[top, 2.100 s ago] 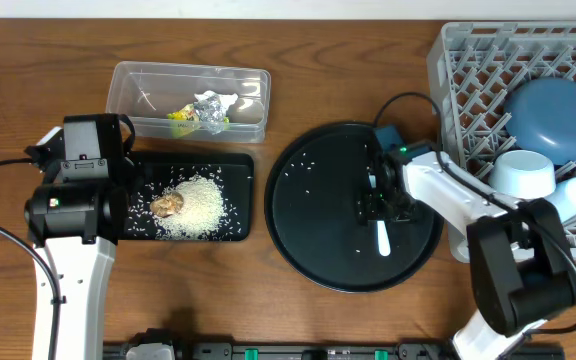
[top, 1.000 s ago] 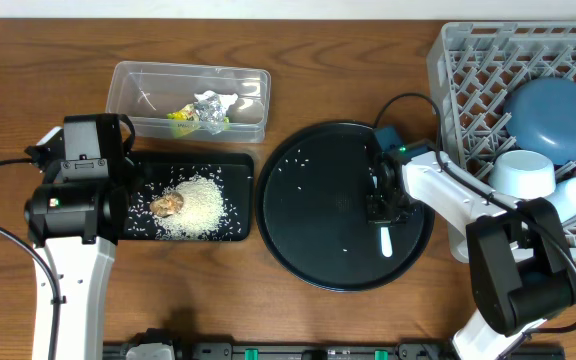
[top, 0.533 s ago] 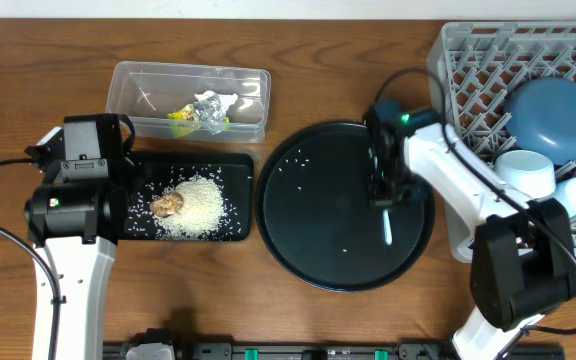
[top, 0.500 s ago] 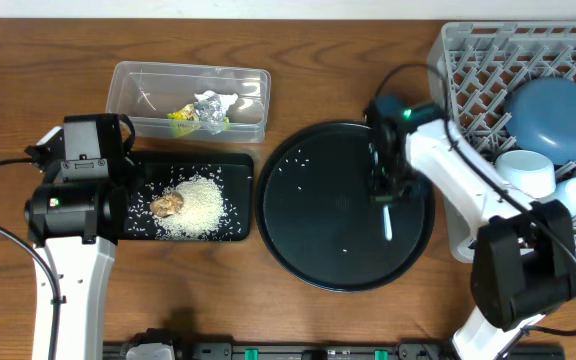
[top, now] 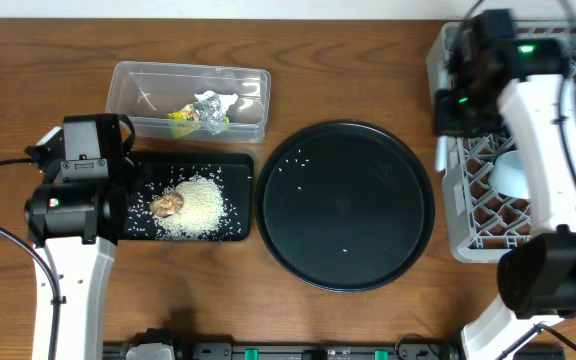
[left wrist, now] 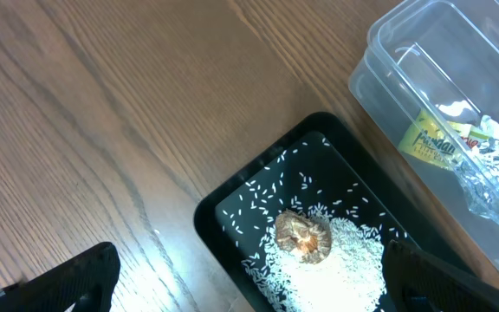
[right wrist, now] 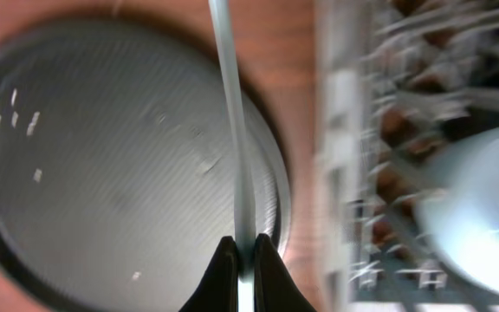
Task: Sort waste into correct bins and load items into the dishwasher rack
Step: 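Carry the spoon right and drop it into the rack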
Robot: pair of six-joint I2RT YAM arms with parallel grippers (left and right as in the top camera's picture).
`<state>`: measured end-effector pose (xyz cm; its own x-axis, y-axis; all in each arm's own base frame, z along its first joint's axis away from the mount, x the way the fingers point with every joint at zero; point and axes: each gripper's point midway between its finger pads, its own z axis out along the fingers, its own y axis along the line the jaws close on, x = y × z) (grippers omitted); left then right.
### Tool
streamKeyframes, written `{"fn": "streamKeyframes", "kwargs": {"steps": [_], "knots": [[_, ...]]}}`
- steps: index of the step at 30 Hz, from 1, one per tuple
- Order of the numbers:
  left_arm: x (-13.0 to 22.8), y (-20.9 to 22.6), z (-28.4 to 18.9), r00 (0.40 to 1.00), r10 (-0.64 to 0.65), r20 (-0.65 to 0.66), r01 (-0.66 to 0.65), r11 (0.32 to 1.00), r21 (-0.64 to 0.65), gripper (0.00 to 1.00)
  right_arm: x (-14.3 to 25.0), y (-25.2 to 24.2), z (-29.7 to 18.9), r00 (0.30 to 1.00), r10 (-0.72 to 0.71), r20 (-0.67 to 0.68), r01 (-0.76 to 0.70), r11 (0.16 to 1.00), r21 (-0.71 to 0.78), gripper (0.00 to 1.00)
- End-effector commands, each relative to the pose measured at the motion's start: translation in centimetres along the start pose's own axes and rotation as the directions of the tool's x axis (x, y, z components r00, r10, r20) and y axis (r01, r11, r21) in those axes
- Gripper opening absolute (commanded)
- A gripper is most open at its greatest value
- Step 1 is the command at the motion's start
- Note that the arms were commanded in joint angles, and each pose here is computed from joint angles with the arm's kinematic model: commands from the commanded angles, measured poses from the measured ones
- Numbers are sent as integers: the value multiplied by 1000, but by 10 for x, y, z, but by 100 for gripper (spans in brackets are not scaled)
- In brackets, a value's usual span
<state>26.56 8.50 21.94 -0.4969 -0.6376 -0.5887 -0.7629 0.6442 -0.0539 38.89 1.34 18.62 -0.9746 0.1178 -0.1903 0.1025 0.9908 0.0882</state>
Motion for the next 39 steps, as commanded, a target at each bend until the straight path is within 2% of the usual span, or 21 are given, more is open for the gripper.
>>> {"fn": "streamKeyframes", "kwargs": {"steps": [1, 4, 7, 11, 21, 23, 31, 34, 37, 39], "knots": [[-5, 4, -2, 1000, -11, 22, 11, 1000, -15, 98, -18, -38, -10, 997, 21, 70, -25, 998, 58, 1], [-5, 4, -2, 1000, -11, 22, 11, 1000, -15, 98, -32, -70, -12, 990, 58, 130, -72, 992, 102, 1], [-5, 4, -2, 1000, -11, 22, 11, 1000, -14, 98, -46, -88, -16, 982, 35, 185, -58, 991, 119, 1], [-5, 4, -2, 1000, -11, 22, 11, 1000, -15, 98, -57, -98, -15, 974, 31, 225, -60, 990, 125, 1], [-5, 4, -2, 1000, -11, 22, 11, 1000, -15, 98, -72, -87, 37, 986, -20, 166, 9, 998, 61, 1], [-5, 4, -2, 1000, -11, 22, 11, 1000, -14, 98, -72, -84, 45, 988, -34, 152, 26, 998, 56, 4], [-5, 4, -2, 1000, -11, 22, 11, 1000, -15, 98, -72, -65, 57, 989, -68, 128, 65, 997, 28, 5], [-5, 3, -2, 1000, -12, 24, 13, 1000, -13, 98, -71, -62, 58, 989, -76, 124, 73, 997, 26, 11], [-5, 3, -2, 1000, -12, 24, 12, 1000, -13, 98, -69, -58, 58, 990, -82, 116, 80, 997, 24, 21], [-5, 3, -2, 1000, -12, 24, 12, 1000, -13, 98, -67, -53, 57, 991, -81, 107, 79, 997, 20, 23]]}}
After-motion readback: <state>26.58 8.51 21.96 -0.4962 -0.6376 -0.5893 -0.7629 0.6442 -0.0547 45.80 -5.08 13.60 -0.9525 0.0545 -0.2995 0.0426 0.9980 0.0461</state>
